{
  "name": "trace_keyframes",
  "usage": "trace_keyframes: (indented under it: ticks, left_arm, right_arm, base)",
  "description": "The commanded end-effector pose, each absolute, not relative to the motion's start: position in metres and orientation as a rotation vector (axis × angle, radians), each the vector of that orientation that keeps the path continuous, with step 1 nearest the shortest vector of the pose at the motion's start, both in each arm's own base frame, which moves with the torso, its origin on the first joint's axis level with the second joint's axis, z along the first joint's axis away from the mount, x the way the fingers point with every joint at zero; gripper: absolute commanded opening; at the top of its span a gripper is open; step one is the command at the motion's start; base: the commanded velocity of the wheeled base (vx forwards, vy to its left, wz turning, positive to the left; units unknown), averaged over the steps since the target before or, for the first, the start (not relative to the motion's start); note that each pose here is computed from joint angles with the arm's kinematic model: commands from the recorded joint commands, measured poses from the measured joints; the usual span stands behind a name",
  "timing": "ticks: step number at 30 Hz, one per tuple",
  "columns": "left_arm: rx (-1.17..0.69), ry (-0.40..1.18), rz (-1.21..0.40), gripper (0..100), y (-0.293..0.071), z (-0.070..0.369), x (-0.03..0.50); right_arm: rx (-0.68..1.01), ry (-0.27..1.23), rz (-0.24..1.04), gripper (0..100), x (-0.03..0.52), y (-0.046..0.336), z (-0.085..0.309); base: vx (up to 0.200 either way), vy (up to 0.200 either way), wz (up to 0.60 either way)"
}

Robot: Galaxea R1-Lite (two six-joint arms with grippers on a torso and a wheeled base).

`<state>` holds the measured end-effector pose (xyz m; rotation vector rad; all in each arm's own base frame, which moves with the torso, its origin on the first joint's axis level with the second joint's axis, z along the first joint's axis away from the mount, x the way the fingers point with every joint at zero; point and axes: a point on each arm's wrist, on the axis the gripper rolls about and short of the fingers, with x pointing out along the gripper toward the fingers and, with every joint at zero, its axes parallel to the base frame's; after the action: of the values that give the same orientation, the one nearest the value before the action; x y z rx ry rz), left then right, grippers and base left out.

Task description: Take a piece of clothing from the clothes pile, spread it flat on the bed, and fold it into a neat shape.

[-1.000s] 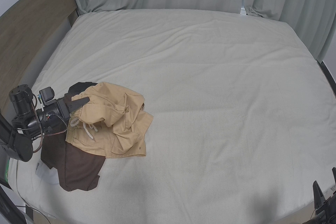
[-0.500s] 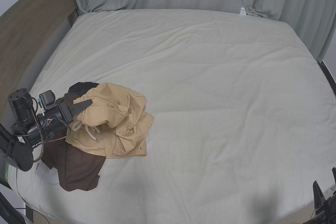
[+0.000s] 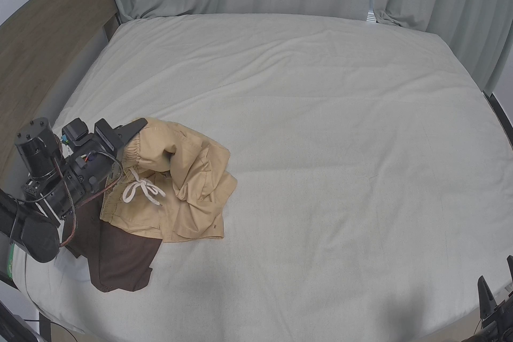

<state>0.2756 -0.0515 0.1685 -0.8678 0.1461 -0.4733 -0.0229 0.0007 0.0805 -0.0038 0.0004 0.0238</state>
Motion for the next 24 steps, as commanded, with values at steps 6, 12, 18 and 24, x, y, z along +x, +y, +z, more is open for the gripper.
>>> trace_keyframes:
  ticks: [6,12,18,24]
  left_arm:
    - [-0.955,0.086,-0.469,0,-0.084,0.185,0.272]
    - [-1.055,0.092,-0.502,0,-0.094,0.197,0.266]
    - [-1.085,0.112,-0.538,0,-0.103,0.199,0.261]
    - [-1.091,0.124,-0.581,0,-0.115,0.203,0.253]
  right_arm:
    - [-0.005,0.0,0.025,100,-0.023,0.001,0.076]
    - [-0.002,0.0,0.025,100,-0.023,0.001,0.076]
    - [-0.005,0.001,0.025,100,-0.023,0.001,0.076]
    - [-0.005,0.003,0.025,100,-0.023,0.001,0.075]
  base:
    - [0.0,0.0,0.0]
    - [0.0,0.0,0.0]
    - [0.0,0.0,0.0]
    - [0.0,0.0,0.0]
